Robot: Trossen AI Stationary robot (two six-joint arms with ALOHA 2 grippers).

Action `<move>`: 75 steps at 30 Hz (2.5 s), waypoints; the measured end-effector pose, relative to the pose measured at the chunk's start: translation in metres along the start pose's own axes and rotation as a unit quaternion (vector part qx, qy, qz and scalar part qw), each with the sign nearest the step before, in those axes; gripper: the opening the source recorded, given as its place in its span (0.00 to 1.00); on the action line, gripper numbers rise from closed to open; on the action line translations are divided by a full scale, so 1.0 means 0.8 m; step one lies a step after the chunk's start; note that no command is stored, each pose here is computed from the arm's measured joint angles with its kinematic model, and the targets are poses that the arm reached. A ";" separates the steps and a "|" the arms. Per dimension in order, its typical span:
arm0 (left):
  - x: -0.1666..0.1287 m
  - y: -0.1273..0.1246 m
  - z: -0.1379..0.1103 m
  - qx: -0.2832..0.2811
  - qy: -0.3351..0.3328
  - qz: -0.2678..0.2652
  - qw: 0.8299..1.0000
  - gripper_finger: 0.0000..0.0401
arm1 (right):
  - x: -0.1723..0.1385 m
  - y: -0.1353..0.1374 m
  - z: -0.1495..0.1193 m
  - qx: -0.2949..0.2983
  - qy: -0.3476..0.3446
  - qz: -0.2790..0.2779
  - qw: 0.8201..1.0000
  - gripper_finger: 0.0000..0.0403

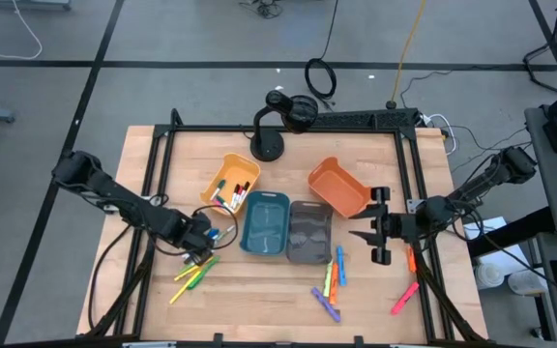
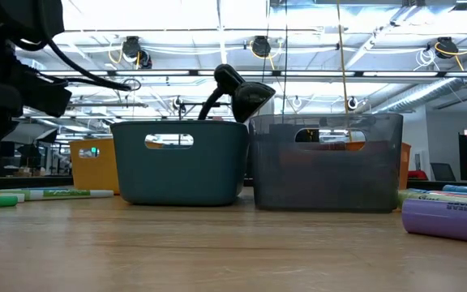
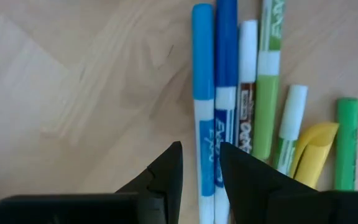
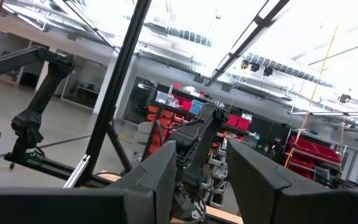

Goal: Pick & Place Markers
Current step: Put the light blue marker into the black bin

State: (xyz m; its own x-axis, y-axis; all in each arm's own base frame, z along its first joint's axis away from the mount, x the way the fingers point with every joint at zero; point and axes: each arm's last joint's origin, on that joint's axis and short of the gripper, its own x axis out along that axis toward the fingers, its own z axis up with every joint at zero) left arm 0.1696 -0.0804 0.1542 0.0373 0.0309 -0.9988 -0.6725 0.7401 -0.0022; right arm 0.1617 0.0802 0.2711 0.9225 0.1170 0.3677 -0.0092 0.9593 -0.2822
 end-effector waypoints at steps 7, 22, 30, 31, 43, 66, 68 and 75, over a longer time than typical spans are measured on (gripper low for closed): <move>0.000 0.000 0.000 -0.002 -0.006 0.003 1.000 0.28 | 0.000 0.001 -0.002 0.023 0.007 0.004 1.000 0.32; 0.000 0.001 0.001 -0.026 -0.018 0.007 0.999 0.28 | 0.000 0.002 -0.004 0.034 0.016 0.008 0.999 0.32; 0.007 -0.001 0.002 -0.036 -0.015 0.024 0.999 0.28 | 0.000 0.002 -0.004 0.034 0.016 0.007 0.999 0.32; 0.010 -0.002 0.002 -0.034 -0.011 0.030 0.999 0.28 | 0.000 0.002 -0.004 0.033 0.016 0.007 0.999 0.32; 0.027 -0.007 0.003 -0.034 0.008 0.061 0.998 0.26 | 0.000 0.002 -0.004 0.030 0.016 0.007 0.999 0.32; -0.097 -0.039 0.019 0.040 -0.181 0.004 0.983 0.07 | 0.000 0.003 -0.007 0.027 0.029 0.009 0.999 0.32; -0.122 -0.050 0.022 0.066 -0.251 -0.014 0.966 0.07 | 0.002 0.002 -0.010 0.022 0.039 -0.005 0.999 0.32; -0.194 -0.106 0.043 0.253 -0.493 -0.087 0.828 0.07 | 0.016 -0.004 -0.033 0.006 0.070 -0.056 0.996 0.32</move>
State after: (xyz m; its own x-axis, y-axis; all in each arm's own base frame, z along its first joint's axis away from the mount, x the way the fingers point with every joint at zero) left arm 0.2462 -0.1249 0.3114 0.8547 0.2426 -0.4590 -0.2067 0.9700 0.1280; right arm 0.1834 0.0715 0.2534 0.9629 -0.0264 0.2685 0.0921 0.9677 -0.2349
